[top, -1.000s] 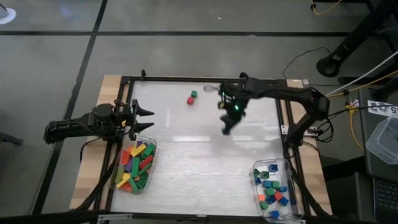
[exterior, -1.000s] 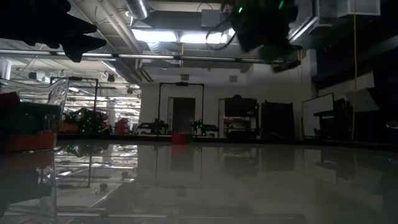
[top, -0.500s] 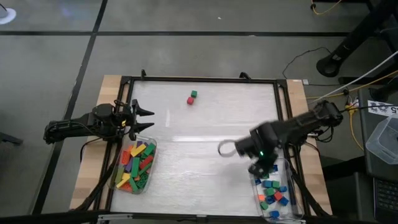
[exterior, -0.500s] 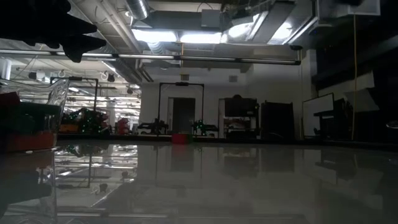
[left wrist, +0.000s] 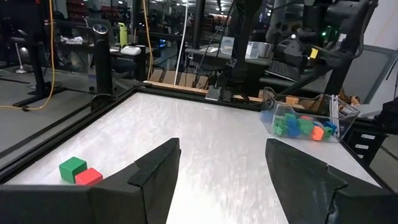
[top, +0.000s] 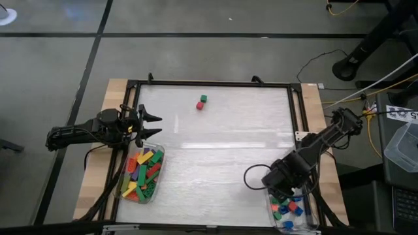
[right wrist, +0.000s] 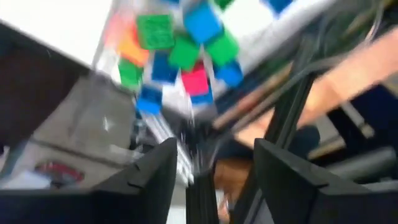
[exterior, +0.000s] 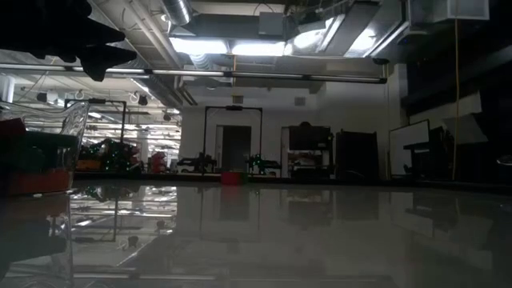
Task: Sort blocks by size
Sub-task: Put the small green game piece into the right transparent bin, then put the small green wooden block into the right transparent bin
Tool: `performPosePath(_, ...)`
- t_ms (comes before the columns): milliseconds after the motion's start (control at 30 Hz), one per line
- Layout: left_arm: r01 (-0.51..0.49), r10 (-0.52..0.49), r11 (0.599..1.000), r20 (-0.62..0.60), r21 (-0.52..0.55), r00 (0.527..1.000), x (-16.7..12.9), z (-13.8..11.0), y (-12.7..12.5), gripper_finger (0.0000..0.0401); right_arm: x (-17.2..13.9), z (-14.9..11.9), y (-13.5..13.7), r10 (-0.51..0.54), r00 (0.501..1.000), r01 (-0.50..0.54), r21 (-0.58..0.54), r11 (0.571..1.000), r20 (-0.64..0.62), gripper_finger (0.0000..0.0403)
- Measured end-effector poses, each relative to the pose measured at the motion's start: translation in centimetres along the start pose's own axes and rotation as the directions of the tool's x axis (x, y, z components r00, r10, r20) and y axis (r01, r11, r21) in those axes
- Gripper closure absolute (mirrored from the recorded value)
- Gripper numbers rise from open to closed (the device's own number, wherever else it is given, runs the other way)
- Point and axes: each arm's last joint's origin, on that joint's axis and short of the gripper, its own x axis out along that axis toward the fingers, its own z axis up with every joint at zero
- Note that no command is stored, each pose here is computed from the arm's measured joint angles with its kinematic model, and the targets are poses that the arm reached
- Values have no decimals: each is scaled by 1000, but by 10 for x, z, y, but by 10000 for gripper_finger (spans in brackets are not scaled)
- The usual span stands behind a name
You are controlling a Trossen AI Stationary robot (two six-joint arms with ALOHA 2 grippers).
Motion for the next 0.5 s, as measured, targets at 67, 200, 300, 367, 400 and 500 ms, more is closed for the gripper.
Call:
performPosePath(67, 0, 0, 1000, 0, -2, 1000, 0, 0, 0, 176, -1, 5, 2, 18, 995, -18, -3, 1000, 97, 188)
performPosePath(200, -1, 1, 1000, 0, -2, 1000, 0, 0, 0, 176, -12, 28, 9, 96, 914, -73, -73, 995, 394, 190)
performPosePath(300, 0, 0, 1000, 0, -2, 1000, 0, 0, 0, 176, -28, 54, 15, 158, 761, -77, -155, 985, 630, 191)
performPosePath(367, 0, 0, 1000, 0, -2, 1000, 0, 0, 0, 176, -41, 74, 19, 179, 613, -49, -189, 981, 770, 191)
performPosePath(400, 0, 0, 1000, 0, -2, 1000, 0, 0, 0, 176, -49, 85, 20, 180, 534, -27, -196, 980, 826, 191)
performPosePath(500, 0, 0, 1000, 0, -2, 1000, 0, 0, 0, 176, -71, 122, 26, 187, 351, 55, -220, 974, 917, 191)
